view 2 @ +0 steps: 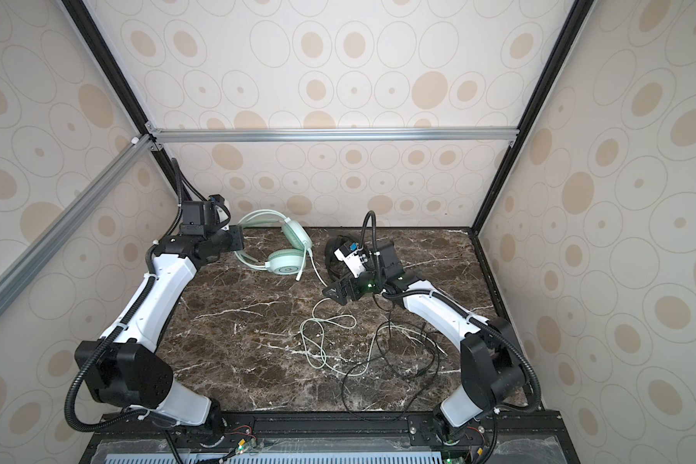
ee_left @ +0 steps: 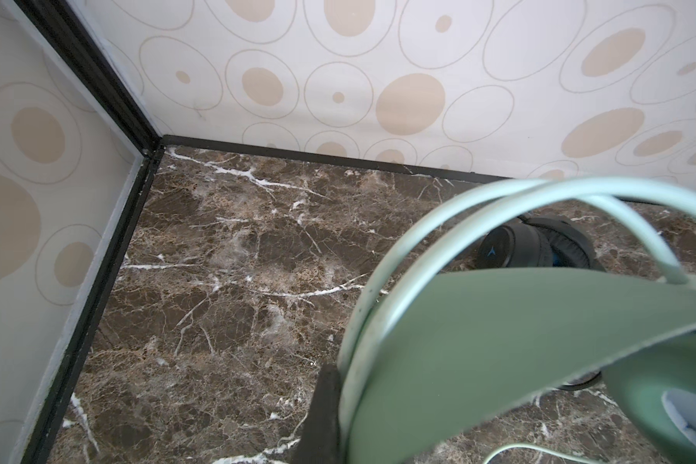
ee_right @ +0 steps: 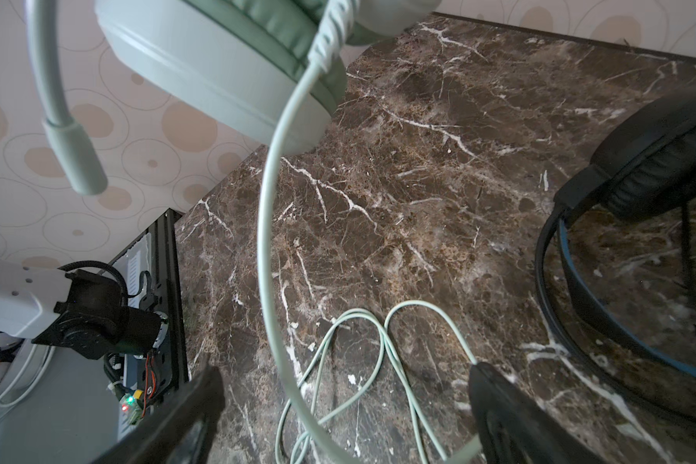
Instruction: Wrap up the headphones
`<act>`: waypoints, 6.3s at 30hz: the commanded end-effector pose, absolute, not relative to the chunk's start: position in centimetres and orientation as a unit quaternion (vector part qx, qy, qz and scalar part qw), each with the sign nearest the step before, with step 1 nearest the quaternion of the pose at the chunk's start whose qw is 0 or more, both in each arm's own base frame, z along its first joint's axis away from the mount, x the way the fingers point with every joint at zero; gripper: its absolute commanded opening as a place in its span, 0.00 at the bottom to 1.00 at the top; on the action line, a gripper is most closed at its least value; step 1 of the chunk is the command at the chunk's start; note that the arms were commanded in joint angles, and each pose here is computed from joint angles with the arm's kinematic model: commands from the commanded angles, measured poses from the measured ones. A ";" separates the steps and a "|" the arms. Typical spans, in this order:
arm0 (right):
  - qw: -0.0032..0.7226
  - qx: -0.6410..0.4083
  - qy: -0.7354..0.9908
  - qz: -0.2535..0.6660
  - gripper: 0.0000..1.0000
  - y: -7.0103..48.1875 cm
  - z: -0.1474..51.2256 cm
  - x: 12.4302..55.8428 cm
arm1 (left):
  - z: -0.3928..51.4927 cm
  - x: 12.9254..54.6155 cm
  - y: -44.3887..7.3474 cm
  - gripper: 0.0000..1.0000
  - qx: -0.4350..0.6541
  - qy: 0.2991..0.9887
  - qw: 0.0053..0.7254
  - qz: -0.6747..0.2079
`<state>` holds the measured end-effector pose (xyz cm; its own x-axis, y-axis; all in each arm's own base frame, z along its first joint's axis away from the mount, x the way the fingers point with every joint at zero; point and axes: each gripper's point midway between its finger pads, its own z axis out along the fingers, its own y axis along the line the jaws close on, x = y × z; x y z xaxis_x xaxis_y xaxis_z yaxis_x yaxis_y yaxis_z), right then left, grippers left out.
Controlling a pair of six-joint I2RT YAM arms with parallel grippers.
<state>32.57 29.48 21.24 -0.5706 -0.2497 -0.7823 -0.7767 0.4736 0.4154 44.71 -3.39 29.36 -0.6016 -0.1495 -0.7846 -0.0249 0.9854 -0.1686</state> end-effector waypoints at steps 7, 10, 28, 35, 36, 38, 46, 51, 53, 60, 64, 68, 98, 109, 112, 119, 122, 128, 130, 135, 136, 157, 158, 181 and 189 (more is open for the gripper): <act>0.360 -0.327 0.762 0.428 0.96 29.8 24.4 32.5 | 36.5 43.7 -6.3 0.00 -0.036 0.851 0.499 -0.159; 0.364 -0.327 0.757 0.433 0.96 29.8 24.9 32.3 | 37.0 43.4 -6.9 0.00 -0.031 0.849 0.499 -0.173; 0.374 -0.327 0.736 0.459 0.96 29.4 25.9 30.1 | 41.7 42.2 -10.2 0.00 -0.023 0.823 0.511 -0.245; 0.394 -0.325 0.718 0.472 0.96 29.3 27.7 29.8 | 43.2 41.4 -11.6 0.00 -0.024 0.815 0.511 -0.271; 0.396 -0.324 0.717 0.474 0.96 29.3 27.7 29.7 | 43.5 41.3 -11.9 0.00 -0.024 0.814 0.511 -0.274; 0.400 -0.320 0.716 0.475 0.96 29.1 27.6 29.5 | 43.8 41.2 -12.5 0.00 -0.024 0.813 0.511 -0.279; 0.404 -0.310 0.711 0.484 0.97 29.0 27.1 29.1 | 44.6 40.5 -14.7 0.00 -0.018 0.815 0.505 -0.284; 0.422 -0.314 0.700 0.483 0.97 29.0 28.0 29.0 | 45.5 40.1 -16.4 0.00 -0.033 0.811 0.497 -0.306; 0.436 -0.320 0.692 0.478 0.97 29.0 28.5 28.6 | 45.8 40.0 -16.5 0.00 -0.051 0.811 0.495 -0.307; 0.474 -0.313 0.675 0.470 0.98 28.7 30.6 27.3 | 46.5 39.5 -17.1 0.00 -0.097 0.824 0.467 -0.306; 0.480 -0.312 0.675 0.466 0.99 28.4 29.6 27.0 | 47.0 39.1 -17.7 0.00 -0.099 0.826 0.460 -0.309; 0.480 -0.303 0.678 0.467 0.97 28.1 28.7 26.8 | 46.3 39.3 -17.9 0.00 -0.099 0.827 0.459 -0.309; 0.485 -0.181 0.702 0.488 0.31 30.9 21.9 34.2 | 42.1 45.5 -15.6 0.00 -0.075 0.851 0.425 -0.300; 0.437 -0.261 0.808 0.297 0.00 27.1 20.0 31.3 | 39.8 45.7 -10.2 0.00 -0.150 0.847 0.465 -0.209; 0.424 -0.275 0.828 0.243 0.00 25.1 20.0 30.3 | 38.9 45.8 -10.0 0.00 -0.164 0.842 0.467 -0.212; 0.403 -0.277 0.861 0.143 0.00 22.3 19.9 29.4 | 36.3 44.8 -9.9 0.00 -0.197 0.832 0.461 -0.237; 0.403 -0.287 0.861 0.119 0.00 22.2 19.7 29.3 | 34.9 44.3 -10.2 0.00 -0.211 0.833 0.446 -0.251; 0.410 -0.332 0.845 0.086 0.00 24.1 19.9 28.8 | 33.3 43.2 -9.4 0.00 -0.241 0.837 0.435 -0.230; 0.413 -0.342 0.840 0.082 0.00 25.0 19.9 28.4 | 33.0 42.9 -9.1 0.00 -0.246 0.839 0.435 -0.217; 0.428 -0.353 0.827 0.094 0.00 27.1 20.5 27.5 | 32.5 42.1 -8.3 0.00 -0.249 0.846 0.441 -0.168; 0.433 -0.357 0.822 0.096 0.00 27.6 20.8 27.2 | 32.4 41.9 -8.1 0.00 -0.250 0.846 0.443 -0.157; 0.422 -0.397 0.813 0.059 0.00 27.5 26.5 24.8 | 30.4 38.9 -8.1 0.00 -0.118 0.869 0.480 0.027; 0.421 -0.401 0.812 0.052 0.00 27.2 26.9 24.8 | 30.5 38.8 -8.3 0.00 -0.103 0.869 0.484 0.028; 0.420 -0.421 0.803 0.042 0.03 28.6 33.0 33.7 | 31.7 35.6 -15.3 0.00 0.148 0.843 0.505 -0.112; 0.418 -0.394 0.814 0.090 0.11 29.0 33.1 36.0 | 32.9 33.7 -16.6 0.00 0.145 0.824 0.516 -0.184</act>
